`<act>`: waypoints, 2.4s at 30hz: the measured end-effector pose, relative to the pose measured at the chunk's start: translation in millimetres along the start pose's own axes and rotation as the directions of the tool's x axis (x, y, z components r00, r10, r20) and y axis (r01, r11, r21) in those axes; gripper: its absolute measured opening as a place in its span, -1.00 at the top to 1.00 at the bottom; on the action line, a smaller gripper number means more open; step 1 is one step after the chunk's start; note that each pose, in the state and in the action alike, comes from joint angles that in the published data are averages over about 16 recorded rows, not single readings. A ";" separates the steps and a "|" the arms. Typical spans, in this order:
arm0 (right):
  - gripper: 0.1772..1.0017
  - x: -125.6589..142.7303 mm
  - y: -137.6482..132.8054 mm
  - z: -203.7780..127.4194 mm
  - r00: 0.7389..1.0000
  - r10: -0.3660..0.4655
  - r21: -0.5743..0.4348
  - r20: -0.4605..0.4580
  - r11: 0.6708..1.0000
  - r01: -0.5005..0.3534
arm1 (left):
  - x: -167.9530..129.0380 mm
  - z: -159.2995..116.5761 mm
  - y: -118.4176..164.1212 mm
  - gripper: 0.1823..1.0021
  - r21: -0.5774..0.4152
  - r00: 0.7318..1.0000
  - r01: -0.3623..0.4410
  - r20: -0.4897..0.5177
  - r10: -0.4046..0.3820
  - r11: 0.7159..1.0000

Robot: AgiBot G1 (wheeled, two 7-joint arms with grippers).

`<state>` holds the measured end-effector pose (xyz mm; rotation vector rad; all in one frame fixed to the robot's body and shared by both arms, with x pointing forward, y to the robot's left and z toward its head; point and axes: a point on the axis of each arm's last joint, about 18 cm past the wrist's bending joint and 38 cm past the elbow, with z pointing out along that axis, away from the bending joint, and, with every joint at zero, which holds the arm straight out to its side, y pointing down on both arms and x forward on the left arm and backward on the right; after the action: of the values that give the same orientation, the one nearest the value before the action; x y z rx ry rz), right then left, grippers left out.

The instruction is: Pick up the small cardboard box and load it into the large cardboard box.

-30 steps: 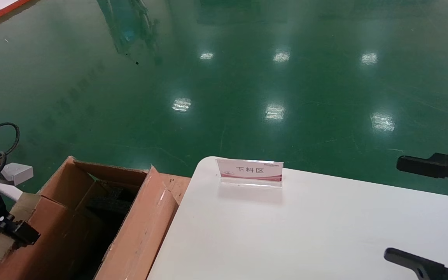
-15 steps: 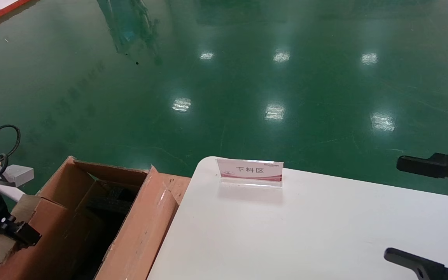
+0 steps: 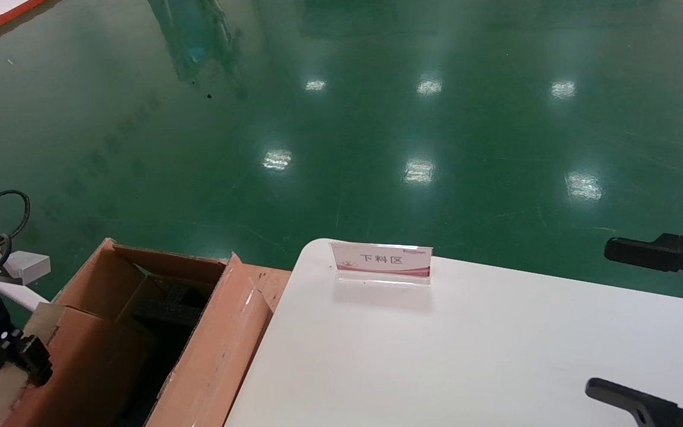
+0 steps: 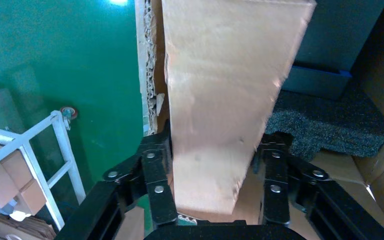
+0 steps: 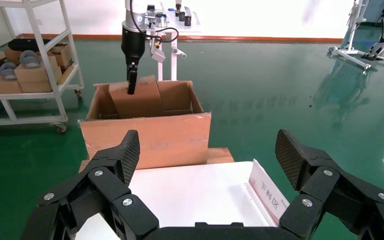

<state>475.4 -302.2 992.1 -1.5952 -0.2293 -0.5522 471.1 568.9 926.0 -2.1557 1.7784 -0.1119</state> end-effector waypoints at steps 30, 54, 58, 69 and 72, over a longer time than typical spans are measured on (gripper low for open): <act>-0.98 0.0 0.0 0.0 1.000 0.000 0.000 0.000 1.000 0.000 | 40.8 -54.0 -25.3 -0.87 0.222 0.930 -0.322 -0.109 0.352 0.920; -0.98 0.0 0.0 0.0 1.000 0.000 0.000 0.000 1.000 0.000 | 85.3 -97.7 4.4 -0.98 0.672 0.557 -0.547 -0.153 0.816 0.499; -0.98 0.0 0.0 0.0 1.000 0.000 0.000 0.000 1.000 0.000 | 91.6 -100.3 1.1 -0.98 0.677 0.541 -0.556 -0.145 0.828 0.482; -0.98 0.0 0.0 0.0 1.000 0.000 0.000 0.000 1.000 0.000 | 117.2 -107.3 -7.8 -0.98 0.712 0.465 -0.575 -0.122 0.877 0.404; -0.98 0.0 0.0 0.0 1.000 0.000 0.000 0.000 1.000 0.000 | 125.2 -109.1 -9.9 -0.98 0.724 0.439 -0.577 -0.116 0.891 0.379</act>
<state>475.4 -302.2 992.1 -1.5952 -0.2292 -0.5522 476.9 426.6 1011.9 -0.6784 2.4203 -0.9306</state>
